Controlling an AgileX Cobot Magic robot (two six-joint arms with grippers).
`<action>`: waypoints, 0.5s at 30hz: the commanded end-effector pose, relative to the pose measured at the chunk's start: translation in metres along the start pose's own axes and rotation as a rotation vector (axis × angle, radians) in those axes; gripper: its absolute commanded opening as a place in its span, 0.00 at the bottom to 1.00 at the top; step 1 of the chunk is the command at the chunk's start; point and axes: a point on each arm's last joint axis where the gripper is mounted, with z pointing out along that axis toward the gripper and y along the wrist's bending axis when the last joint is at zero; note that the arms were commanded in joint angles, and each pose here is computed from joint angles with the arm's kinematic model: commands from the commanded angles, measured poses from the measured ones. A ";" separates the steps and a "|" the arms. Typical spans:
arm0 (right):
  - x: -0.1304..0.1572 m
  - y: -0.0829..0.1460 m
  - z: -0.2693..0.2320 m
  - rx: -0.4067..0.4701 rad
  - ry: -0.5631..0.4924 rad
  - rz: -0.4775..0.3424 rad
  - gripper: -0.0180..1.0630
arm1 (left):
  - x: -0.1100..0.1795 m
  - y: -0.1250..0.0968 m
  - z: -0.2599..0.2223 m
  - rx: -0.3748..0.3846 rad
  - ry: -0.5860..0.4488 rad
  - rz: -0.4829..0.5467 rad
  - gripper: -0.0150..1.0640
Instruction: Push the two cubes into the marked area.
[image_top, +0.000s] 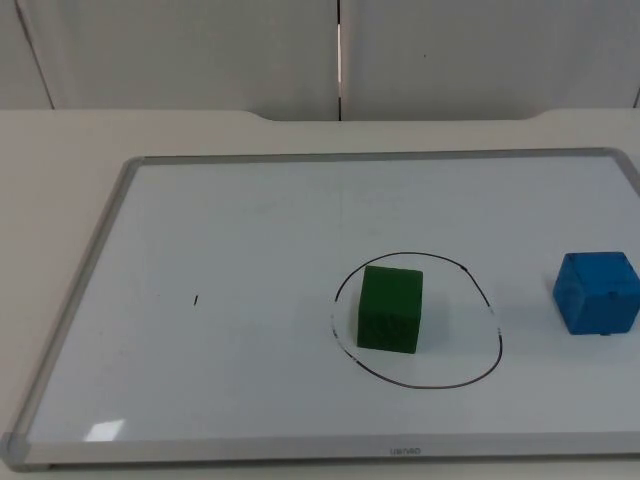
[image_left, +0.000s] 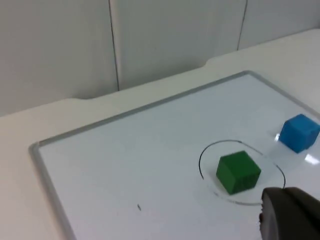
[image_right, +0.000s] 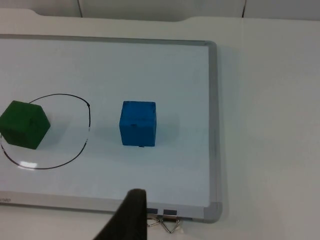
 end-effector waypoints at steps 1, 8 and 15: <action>0.001 0.000 0.001 -0.006 -0.002 0.003 0.99 | 0.007 0.000 -0.007 -0.013 0.020 -0.002 0.01; 0.001 0.000 0.001 -0.006 -0.002 0.003 0.99 | 0.029 0.004 -0.035 -0.086 0.024 -0.020 0.01; 0.001 0.000 0.001 -0.006 -0.002 0.003 0.99 | 0.040 0.004 -0.040 -0.089 0.025 -0.016 0.01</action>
